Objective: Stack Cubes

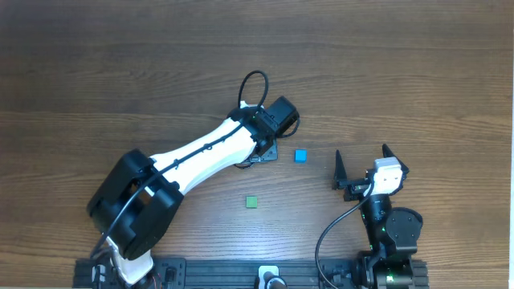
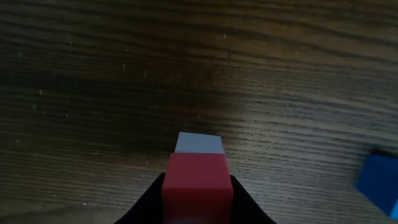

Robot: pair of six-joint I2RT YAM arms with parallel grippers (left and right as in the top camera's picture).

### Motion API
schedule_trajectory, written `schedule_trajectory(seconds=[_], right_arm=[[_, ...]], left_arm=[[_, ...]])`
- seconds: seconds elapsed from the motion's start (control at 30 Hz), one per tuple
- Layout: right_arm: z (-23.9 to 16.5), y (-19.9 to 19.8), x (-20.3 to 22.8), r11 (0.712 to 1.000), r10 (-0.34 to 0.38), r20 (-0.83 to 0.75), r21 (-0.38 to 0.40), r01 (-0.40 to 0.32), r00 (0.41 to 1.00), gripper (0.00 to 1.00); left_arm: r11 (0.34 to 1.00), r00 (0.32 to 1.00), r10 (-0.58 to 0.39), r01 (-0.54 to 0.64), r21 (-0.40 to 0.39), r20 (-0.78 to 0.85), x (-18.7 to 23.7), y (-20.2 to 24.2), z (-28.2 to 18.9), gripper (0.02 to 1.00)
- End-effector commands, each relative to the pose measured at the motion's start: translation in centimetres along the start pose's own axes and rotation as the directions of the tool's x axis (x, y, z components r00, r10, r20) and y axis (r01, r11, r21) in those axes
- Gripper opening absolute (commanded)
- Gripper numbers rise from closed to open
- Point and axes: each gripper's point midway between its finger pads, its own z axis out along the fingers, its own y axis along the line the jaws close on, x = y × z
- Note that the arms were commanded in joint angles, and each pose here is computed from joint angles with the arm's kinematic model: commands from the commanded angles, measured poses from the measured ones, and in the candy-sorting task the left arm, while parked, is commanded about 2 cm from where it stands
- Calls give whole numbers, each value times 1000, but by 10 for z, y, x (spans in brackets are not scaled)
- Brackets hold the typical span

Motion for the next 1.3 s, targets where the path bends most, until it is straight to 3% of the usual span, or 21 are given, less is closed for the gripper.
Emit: schedule_trajectory(seconds=[0.03, 0.37, 0.63, 0.93, 1.13, 1.3], right_arm=[[0, 3, 2, 1000, -3, 2, -16, 3, 1000, 991], [0, 3, 2, 1000, -2, 2, -16, 2, 1000, 991], [0, 3, 2, 1000, -2, 2, -16, 2, 1000, 993], [0, 3, 2, 1000, -2, 2, -16, 2, 1000, 991], [0, 3, 2, 1000, -2, 2, -16, 2, 1000, 991], [0, 3, 2, 1000, -2, 2, -16, 2, 1000, 989]], left_arm=[[1000, 1000, 7, -7, -21, 3, -4, 2, 7, 110], [1000, 1000, 7, -7, -21, 4, -4, 2, 7, 148], [1000, 1000, 7, -7, -21, 3, -4, 2, 7, 544], [1000, 1000, -1, 1, -8, 21, -10, -1, 4, 836], [998, 994, -5, -2, 64, 107, -55, -17, -24, 862], [997, 989, -34, 22, 80, 144, -92, -12, -31, 860]])
